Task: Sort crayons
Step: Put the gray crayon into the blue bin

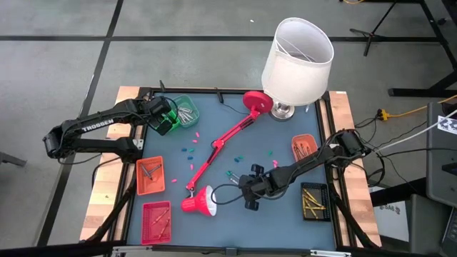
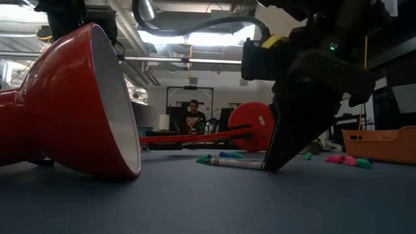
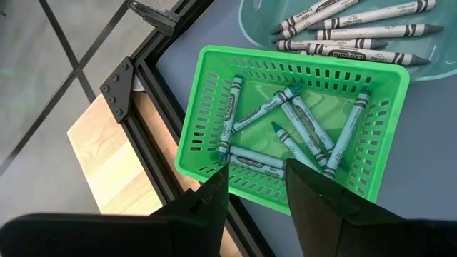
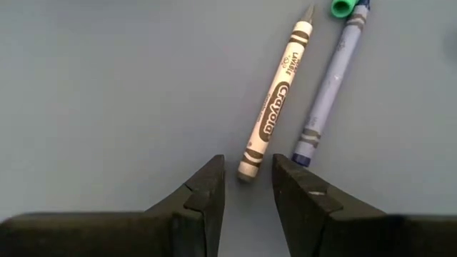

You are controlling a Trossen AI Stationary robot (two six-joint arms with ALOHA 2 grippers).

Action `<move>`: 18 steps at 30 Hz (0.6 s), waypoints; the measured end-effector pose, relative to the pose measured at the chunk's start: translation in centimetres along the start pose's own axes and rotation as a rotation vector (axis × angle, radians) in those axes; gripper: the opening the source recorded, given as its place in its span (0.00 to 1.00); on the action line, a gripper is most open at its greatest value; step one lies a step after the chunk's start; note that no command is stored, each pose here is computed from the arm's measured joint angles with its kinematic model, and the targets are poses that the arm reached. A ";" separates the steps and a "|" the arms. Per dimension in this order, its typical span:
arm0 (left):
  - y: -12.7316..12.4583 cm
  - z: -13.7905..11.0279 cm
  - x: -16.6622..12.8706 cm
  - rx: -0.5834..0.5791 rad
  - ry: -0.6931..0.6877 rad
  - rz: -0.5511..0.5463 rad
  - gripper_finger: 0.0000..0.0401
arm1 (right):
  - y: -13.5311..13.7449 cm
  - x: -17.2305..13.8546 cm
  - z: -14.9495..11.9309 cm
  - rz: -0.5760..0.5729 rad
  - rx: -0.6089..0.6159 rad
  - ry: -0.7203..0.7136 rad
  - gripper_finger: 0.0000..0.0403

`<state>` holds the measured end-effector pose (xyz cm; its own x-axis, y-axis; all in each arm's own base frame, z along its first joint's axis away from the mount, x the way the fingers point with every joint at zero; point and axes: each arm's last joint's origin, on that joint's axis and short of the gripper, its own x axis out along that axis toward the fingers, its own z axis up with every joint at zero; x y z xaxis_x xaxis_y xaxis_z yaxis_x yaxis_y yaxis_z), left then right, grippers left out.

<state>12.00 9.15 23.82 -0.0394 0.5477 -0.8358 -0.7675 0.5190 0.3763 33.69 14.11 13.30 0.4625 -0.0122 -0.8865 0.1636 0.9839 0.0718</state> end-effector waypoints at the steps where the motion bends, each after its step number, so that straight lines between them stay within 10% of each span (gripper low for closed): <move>1: 0.0 0.0 0.0 0.000 0.000 -0.001 0.30 | 0.0 0.0 0.0 0.000 0.000 0.000 0.29; 18: -0.1 0.0 0.0 0.019 0.003 -0.034 0.30 | -0.1 0.0 0.0 -0.021 -0.001 -0.006 0.29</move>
<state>12.10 9.11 23.79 -0.0153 0.5271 -0.8497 -0.7564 0.5497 0.3546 33.66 14.02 13.28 0.4640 -0.0338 -0.8852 0.1725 0.9836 0.0529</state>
